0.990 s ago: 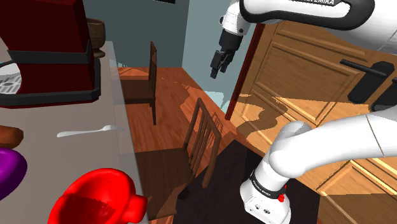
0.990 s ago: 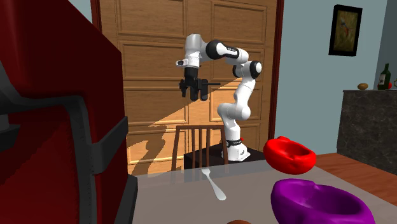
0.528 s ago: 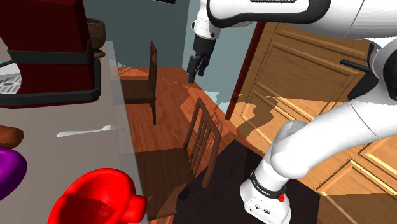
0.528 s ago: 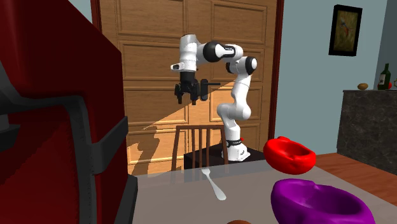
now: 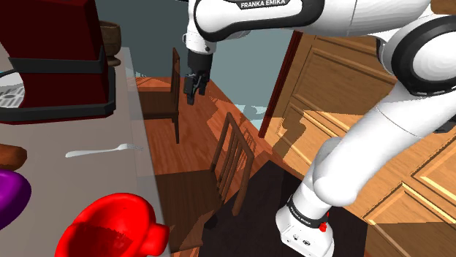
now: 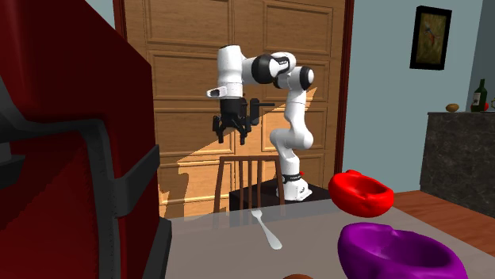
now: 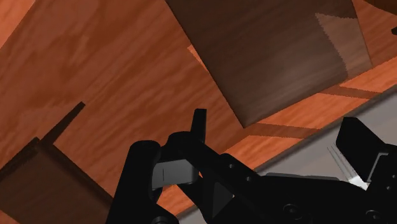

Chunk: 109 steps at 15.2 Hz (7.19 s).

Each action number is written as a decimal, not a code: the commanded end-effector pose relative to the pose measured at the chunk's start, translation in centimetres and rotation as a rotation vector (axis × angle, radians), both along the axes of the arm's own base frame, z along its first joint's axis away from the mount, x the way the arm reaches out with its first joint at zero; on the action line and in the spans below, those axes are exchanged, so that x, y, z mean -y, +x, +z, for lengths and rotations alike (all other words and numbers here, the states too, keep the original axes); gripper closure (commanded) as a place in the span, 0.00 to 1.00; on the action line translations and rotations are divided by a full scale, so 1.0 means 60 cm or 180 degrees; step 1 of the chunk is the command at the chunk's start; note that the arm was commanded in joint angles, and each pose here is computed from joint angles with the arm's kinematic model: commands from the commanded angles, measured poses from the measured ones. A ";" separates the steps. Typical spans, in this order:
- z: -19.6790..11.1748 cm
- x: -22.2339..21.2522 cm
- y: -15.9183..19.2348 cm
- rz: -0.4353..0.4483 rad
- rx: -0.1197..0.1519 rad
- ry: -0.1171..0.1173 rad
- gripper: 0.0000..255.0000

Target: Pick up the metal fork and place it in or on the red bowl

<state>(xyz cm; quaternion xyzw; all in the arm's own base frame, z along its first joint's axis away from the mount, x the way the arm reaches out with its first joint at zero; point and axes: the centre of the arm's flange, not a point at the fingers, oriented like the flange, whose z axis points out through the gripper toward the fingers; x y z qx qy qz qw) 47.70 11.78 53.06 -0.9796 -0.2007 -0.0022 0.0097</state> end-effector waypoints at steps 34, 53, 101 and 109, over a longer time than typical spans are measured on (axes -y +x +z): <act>-0.264 -0.417 0.185 0.1210 -0.0474 -0.0011 0.00; -0.211 -0.417 0.185 0.1210 -0.0474 -0.0011 1.00; -0.012 -0.565 -0.251 0.1210 -0.0474 -0.0011 1.00; -0.061 -0.586 -0.314 0.1210 -0.0474 -0.0011 1.00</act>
